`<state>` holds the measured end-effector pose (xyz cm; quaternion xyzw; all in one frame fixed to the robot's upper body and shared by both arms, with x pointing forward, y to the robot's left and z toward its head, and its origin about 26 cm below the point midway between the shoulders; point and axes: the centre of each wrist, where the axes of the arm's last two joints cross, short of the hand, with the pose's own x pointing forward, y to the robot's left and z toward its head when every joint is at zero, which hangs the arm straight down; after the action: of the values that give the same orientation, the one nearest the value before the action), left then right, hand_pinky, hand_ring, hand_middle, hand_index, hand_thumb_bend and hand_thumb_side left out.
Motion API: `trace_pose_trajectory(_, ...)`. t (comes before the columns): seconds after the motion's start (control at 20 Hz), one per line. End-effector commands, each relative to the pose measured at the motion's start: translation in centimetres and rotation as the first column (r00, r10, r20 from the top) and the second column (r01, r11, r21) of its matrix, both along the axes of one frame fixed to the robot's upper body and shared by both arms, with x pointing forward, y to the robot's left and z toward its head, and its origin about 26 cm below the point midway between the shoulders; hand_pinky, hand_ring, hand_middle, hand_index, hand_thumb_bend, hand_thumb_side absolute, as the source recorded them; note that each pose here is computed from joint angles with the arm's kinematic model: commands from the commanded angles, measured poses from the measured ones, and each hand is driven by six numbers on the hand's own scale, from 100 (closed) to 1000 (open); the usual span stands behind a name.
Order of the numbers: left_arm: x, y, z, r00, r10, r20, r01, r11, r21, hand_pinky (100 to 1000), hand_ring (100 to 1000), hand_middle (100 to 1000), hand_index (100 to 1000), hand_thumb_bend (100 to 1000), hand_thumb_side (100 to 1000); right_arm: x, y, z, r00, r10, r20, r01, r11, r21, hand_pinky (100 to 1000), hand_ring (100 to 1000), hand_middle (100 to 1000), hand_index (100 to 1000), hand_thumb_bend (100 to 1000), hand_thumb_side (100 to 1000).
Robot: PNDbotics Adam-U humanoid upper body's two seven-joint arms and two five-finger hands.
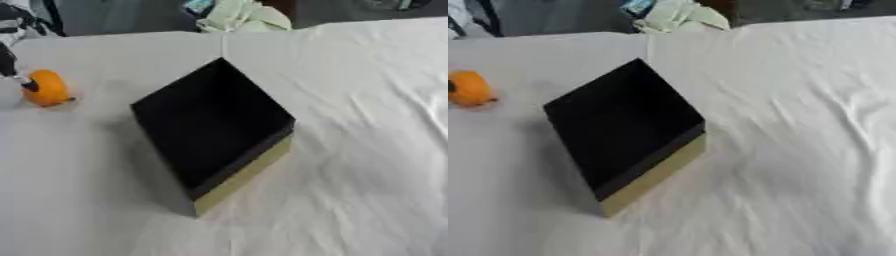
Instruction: Pick up objects on the table and place them in the box.
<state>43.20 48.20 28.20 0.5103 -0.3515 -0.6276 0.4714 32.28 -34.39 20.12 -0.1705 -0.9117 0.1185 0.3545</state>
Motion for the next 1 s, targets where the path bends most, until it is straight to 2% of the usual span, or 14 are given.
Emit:
trace_pose_trajectory(0.05, -0.6, 0.8, 1.7, 0.999, 0.027, 0.033, -0.028, 0.999, 0.028, 857, 882, 864, 886, 839, 254, -0.2, -0.5, 1.0, 1.000, -0.003, 0.025, 0.004, 1.000, -0.024, 686, 562, 590, 819, 100, 852)
trace_pose_trajectory(0.25, -0.3, 0.8, 1.0, 0.999, 0.038, 0.017, -0.039, 0.999, 0.033, 854, 885, 864, 889, 848, 254, -0.2, -0.5, 1.1, 1.000, -0.004, 0.028, 0.004, 1.000, -0.023, 685, 561, 590, 819, 100, 849)
trace_pose_trajectory(0.35, -0.3, 0.7, 0.7, 0.999, 0.046, 0.020, -0.047, 0.998, 0.044, 852, 885, 861, 882, 849, 213, -0.1, -0.6, 1.1, 1.000, -0.005, 0.029, 0.005, 1.000, -0.022, 685, 561, 589, 819, 100, 858)
trace_pose_trajectory(0.6, 0.0, 0.7, -0.3, 0.998, 0.054, 0.036, -0.056, 0.997, 0.048, 814, 865, 846, 876, 770, 137, -0.1, -0.6, 1.1, 0.999, -0.005, 0.031, 0.005, 1.000, -0.018, 685, 560, 589, 820, 100, 862)
trace_pose_trajectory(0.7, 0.0, 0.7, -0.4, 0.997, 0.061, 0.041, -0.063, 0.996, 0.058, 831, 869, 849, 874, 786, 105, -0.1, -0.6, 1.2, 0.999, -0.003, 0.033, 0.003, 1.000, -0.017, 685, 560, 589, 820, 100, 862)
trace_pose_trajectory(1.0, 0.2, 0.6, -1.3, 0.995, 0.090, 0.042, -0.094, 0.990, 0.103, 836, 872, 855, 874, 780, 100, 0.0, -0.6, 1.2, 0.999, -0.001, 0.035, 0.001, 1.000, -0.015, 685, 560, 588, 820, 100, 864)
